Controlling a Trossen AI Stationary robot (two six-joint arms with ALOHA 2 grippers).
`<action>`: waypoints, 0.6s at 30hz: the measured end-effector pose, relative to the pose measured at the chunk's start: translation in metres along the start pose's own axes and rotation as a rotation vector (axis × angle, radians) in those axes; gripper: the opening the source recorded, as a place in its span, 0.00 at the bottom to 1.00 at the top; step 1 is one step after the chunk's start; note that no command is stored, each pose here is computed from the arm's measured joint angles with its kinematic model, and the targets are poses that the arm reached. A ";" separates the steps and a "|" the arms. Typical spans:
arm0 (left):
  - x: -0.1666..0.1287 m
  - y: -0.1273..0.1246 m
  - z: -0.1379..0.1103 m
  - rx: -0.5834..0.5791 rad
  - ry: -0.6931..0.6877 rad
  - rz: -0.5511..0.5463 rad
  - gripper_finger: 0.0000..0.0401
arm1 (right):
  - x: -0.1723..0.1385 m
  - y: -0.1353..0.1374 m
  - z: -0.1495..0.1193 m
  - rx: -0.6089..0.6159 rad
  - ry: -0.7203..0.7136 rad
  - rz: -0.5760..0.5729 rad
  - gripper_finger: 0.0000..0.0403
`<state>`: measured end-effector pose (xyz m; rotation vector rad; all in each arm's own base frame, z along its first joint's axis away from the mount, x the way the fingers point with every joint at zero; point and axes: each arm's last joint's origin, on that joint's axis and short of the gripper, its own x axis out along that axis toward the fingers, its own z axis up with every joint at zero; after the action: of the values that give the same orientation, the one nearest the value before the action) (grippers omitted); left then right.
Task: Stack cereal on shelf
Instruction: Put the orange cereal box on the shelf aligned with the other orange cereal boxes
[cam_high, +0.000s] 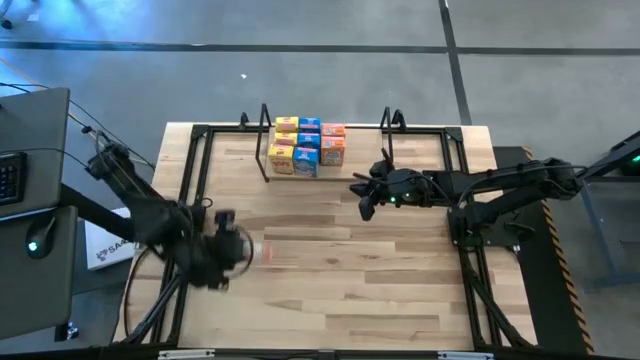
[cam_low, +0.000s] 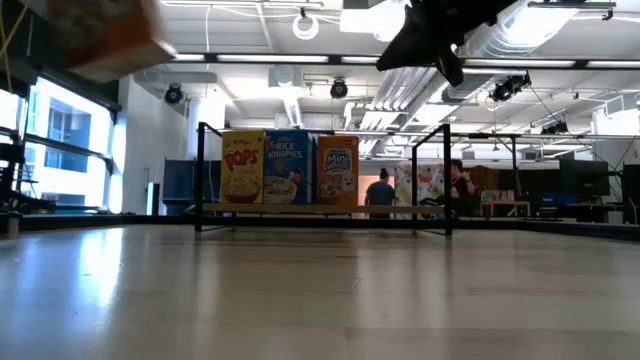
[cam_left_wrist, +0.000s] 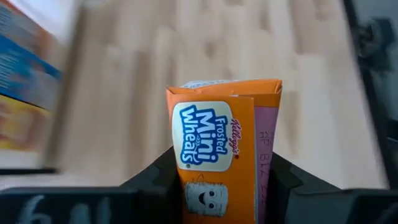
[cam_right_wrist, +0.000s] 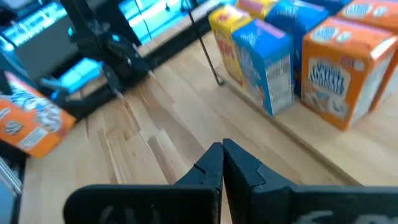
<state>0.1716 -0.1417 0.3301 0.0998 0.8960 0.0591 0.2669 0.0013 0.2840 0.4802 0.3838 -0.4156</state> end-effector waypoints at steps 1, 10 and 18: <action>-0.002 0.009 0.003 0.011 -0.018 0.021 0.30 | 0.000 0.000 0.002 0.007 -0.015 0.007 0.00; 0.002 0.075 0.022 0.213 -0.030 0.197 0.30 | -0.001 0.003 0.034 0.074 -0.284 0.108 0.00; 0.030 0.118 0.042 0.305 -0.123 0.145 0.30 | -0.017 0.006 0.066 0.137 -0.591 0.224 0.00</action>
<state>0.2219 -0.0245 0.3462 0.4479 0.7689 0.0504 0.2722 -0.0228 0.3479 0.5026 -0.2697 -0.3476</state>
